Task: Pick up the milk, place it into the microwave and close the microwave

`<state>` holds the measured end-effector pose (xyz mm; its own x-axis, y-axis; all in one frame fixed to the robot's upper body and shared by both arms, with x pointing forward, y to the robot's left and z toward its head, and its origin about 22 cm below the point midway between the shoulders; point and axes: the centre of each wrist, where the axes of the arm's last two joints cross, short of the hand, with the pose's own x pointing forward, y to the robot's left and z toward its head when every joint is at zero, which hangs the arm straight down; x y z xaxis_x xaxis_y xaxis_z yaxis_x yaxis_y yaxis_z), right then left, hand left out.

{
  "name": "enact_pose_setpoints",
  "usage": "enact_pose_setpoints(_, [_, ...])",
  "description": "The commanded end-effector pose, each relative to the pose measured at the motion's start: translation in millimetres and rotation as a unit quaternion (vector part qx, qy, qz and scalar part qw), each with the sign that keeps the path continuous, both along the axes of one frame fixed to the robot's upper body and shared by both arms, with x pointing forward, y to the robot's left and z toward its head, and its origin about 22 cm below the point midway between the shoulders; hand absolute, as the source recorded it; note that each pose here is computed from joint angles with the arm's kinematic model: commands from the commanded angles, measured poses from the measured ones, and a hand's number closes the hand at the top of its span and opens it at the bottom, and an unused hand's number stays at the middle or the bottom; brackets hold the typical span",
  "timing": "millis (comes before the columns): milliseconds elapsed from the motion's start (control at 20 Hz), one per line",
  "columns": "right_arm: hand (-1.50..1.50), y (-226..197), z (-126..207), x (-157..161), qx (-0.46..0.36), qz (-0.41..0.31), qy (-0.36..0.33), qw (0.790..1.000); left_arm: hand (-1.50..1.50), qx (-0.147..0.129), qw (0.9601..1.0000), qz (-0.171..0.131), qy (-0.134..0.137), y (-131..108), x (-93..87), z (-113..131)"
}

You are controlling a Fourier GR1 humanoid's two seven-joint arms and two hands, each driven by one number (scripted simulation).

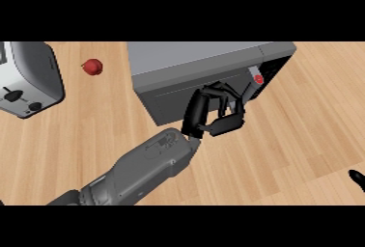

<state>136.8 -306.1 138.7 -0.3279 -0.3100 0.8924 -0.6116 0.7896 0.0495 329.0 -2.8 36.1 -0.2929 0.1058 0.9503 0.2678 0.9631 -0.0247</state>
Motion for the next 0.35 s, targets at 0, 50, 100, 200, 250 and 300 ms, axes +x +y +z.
enact_pose_setpoints(0, [-1.5,0.5,2.3,-0.8,0.0,0.004,0.001,1.0,1.5,0.01,0.9985,0.052,0.014,12.1,25.2,1.7])
enact_pose_setpoints(50, [-1.5,0.9,1.5,-1.5,0.002,0.006,0.002,1.0,1.5,0.006,0.9984,0.054,0.016,11.2,27.6,6.0])
enact_pose_setpoints(100, [-1.5,1.3,5.5,1.1,0.0,0.005,-0.005,1.0,1.5,0.009,0.9985,0.052,0.014,10.3,27.0,6.0])
enact_pose_setpoints(200, [-1.5,2.4,4.7,-0.8,0.004,0.012,-0.002,1.0,1.5,0.002,0.9983,0.055,0.018,11.2,26.3,4.3])
enact_pose_setpoints(250, [-1.5,2.4,7.8,0.4,0.003,0.012,-0.009,1.0,1.5,0.004,0.9986,0.053,0.009,10.2,25.5,4.5])
enact_pose_setpoints(300, [-1.5,1.5,6.8,0.9,-0.006,0.008,-0.003,1.0,1.5,0.004,0.9984,0.056,0.009,10.3,28.2,6.9])
